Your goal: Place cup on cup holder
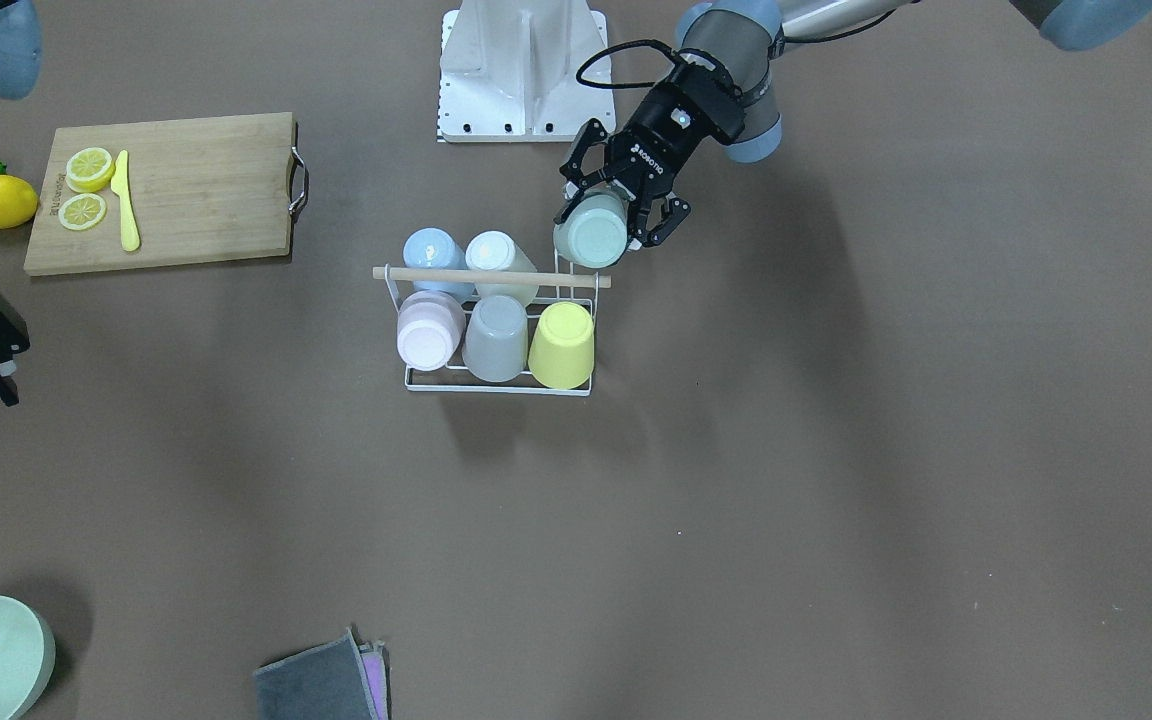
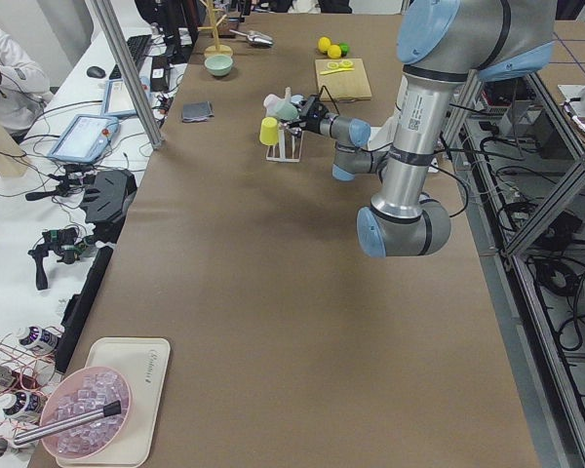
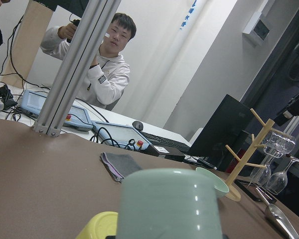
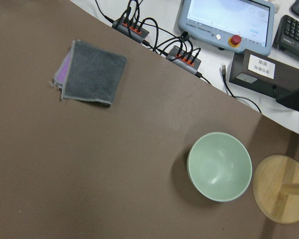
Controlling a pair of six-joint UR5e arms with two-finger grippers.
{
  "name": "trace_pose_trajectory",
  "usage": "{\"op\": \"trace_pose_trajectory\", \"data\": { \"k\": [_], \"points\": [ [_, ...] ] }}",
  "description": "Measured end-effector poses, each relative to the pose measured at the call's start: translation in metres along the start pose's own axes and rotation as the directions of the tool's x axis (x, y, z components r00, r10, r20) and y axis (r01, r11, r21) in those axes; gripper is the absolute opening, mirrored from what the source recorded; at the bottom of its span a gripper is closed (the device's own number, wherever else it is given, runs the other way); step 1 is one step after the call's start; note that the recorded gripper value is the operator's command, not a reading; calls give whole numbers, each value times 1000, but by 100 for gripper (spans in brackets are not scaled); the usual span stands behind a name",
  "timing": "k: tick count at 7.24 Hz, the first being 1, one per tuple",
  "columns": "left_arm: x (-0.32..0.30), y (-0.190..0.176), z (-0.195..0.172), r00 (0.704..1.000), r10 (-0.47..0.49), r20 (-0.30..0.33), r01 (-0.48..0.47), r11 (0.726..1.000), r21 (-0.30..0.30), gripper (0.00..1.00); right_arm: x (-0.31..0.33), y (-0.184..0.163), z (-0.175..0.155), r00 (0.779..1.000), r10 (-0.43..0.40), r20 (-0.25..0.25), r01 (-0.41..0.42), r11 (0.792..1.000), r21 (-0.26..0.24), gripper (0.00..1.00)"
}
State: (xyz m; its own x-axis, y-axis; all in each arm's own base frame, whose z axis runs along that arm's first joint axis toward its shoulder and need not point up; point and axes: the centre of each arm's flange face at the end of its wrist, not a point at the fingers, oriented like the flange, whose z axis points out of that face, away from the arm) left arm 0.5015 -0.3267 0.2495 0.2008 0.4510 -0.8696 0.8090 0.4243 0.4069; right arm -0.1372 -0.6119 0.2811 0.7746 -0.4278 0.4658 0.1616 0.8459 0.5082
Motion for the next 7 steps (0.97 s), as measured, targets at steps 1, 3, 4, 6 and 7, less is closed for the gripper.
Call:
{"op": "trace_pose_trajectory", "data": {
  "k": [1,3,4,6,7],
  "points": [
    [0,1,1,1000,2,3,-2,1000,-3,41,16,16,8,1000,14,2,-14,1000,-28,100],
    [1,3,1,1000,0,4,1,1000,-6,41,30,32,16,1000,9,-2,-9,999,-51,100],
    [2,5,2,1000,-2,4,2,1000,-9,41,40,38,18,1000,10,-8,-11,998,-56,100],
    [6,9,4,1000,-3,3,3,1000,-13,41,69,53,12,1000,8,-25,-9,999,-46,100],
    [7,10,5,1000,-2,2,2,1000,-14,41,79,57,9,999,8,-33,-9,999,-42,100]
  ]
}}
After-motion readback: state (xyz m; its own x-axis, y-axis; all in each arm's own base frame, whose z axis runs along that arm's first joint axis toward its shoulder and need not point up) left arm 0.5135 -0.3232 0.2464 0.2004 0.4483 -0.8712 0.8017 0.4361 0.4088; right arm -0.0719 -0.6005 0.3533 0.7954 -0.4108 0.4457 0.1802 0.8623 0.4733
